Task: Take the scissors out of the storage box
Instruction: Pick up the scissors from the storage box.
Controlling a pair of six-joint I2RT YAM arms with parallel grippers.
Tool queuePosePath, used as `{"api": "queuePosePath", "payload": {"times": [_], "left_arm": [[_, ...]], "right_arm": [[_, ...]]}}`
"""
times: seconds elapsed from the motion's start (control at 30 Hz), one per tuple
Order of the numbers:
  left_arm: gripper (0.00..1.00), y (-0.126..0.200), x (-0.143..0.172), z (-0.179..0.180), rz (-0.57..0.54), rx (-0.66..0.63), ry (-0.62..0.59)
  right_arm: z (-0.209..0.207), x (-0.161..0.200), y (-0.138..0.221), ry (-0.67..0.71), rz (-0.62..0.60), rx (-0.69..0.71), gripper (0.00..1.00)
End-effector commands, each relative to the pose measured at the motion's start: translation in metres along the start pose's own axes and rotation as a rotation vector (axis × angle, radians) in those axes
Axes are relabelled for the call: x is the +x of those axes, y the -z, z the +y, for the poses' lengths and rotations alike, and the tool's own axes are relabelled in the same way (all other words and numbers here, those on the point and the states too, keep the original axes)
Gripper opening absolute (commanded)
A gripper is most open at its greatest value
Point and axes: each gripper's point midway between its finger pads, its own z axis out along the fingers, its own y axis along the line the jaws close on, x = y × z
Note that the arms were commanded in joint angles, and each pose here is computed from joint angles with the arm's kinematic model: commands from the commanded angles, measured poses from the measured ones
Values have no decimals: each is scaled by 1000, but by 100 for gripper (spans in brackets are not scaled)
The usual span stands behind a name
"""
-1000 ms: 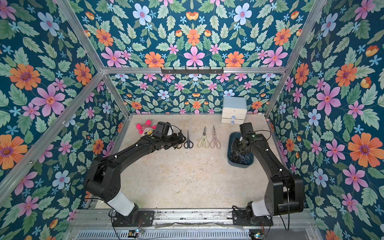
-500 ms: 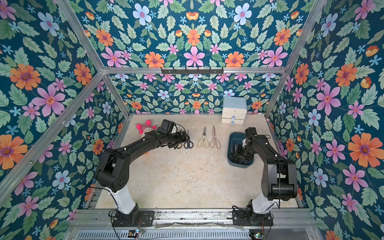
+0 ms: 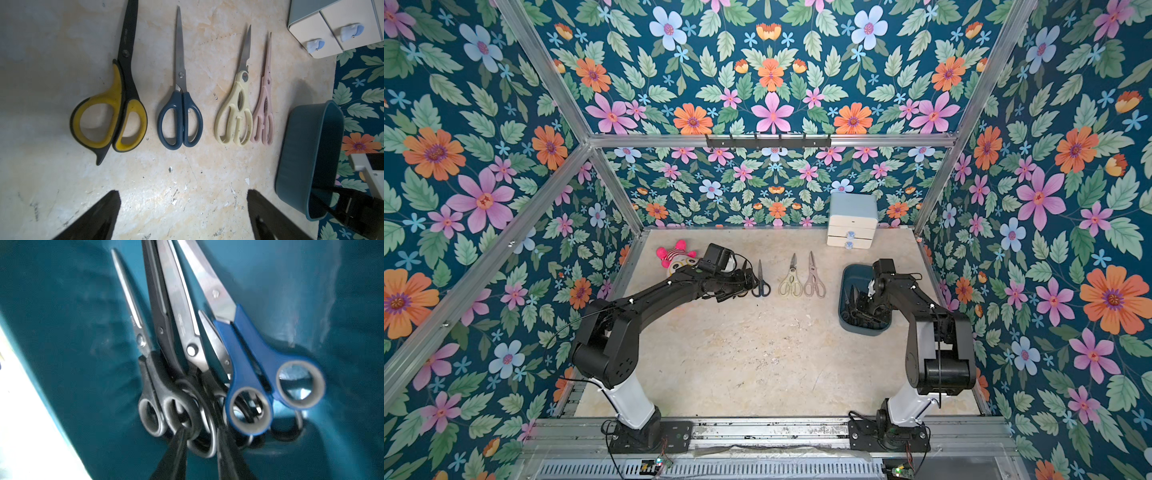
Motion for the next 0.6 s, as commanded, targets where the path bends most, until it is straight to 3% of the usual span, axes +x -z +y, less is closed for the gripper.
{"api": "queuePosePath", "payload": {"times": [0.0, 0.57], "left_arm": [[99, 4, -2, 2, -17, -10, -11], [99, 18, 4, 9, -36, -34, -6]], "right_arm": [[0, -5, 1, 14, -20, 5, 29], [1, -5, -24, -16, 27, -22, 26]]}}
